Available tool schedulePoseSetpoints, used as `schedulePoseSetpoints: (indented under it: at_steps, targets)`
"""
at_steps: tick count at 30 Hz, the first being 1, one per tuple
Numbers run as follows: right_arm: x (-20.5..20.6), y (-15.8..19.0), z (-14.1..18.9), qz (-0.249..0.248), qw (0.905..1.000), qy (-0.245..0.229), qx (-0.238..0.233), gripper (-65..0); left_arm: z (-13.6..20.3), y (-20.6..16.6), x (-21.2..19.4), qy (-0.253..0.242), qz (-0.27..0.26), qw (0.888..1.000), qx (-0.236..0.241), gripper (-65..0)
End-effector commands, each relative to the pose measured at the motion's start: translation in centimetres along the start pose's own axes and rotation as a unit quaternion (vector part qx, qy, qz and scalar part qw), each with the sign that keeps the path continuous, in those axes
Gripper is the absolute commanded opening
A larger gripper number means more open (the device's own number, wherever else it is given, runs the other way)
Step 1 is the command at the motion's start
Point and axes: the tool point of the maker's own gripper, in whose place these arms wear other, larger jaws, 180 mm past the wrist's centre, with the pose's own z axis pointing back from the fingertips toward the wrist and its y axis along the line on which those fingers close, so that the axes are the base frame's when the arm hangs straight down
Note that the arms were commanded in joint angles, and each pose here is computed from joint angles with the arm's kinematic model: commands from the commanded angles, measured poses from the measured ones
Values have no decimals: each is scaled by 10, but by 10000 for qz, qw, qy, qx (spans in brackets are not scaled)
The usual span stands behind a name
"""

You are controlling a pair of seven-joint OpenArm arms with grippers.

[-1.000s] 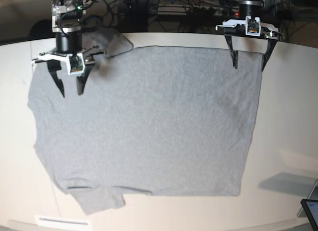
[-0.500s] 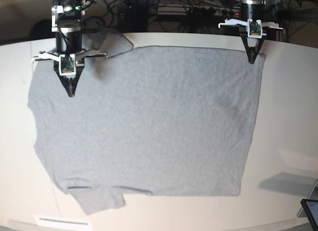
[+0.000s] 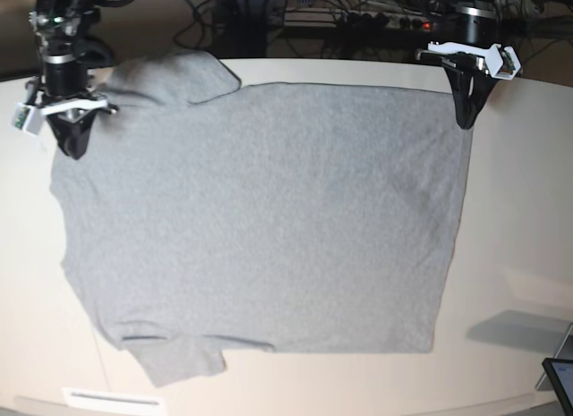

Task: Fold the T-shirt properly
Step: 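Move both grippers outward to the shirt's shoulder corners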

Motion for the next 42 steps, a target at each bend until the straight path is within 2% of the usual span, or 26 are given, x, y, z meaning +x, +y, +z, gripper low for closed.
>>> schedulePoseSetpoints:
  at_steps: [1,5,8,10,14,16,25,28,34,39,42]
  targets:
    - [11,-5,6,-146,9998,-115,33,-509,2,10,11,-173,-104,9997,103,-650]
    - [18,-26,17,-1142,9934,64,16,-499,3,20,8,-117,-161,9996,222,-650]
    - [9,-25,24,-1822,9821,454,172,-492,3,23,-2,104,-167,9995,244,-650]
    - [3,-24,29,-2129,9740,726,280,-443,2,23,-3,109,-151,9995,265,-650]
    - [3,-27,37,-2454,9636,996,378,-324,2,24,-5,136,-148,9994,279,-650]
    - [1,-27,42,-2701,9562,1059,396,-302,2,24,-5,136,-154,9994,274,-650]
    - [-19,-33,49,-3178,9377,1375,298,-305,2,24,-4,105,-161,9995,268,-650]
    - [-22,-32,48,-3206,9359,1421,322,-305,2,24,-4,105,-161,9995,268,-650]
    - [-41,-46,45,-3275,9313,1592,59,-305,2,24,-4,105,-161,9995,268,-650]
    - [-55,-55,42,-3447,9232,1701,-56,-305,2,24,-4,113,-161,9994,269,-650]
    - [-66,-53,37,-3591,9136,1906,2,-305,3,24,-4,121,-161,9994,269,-650]
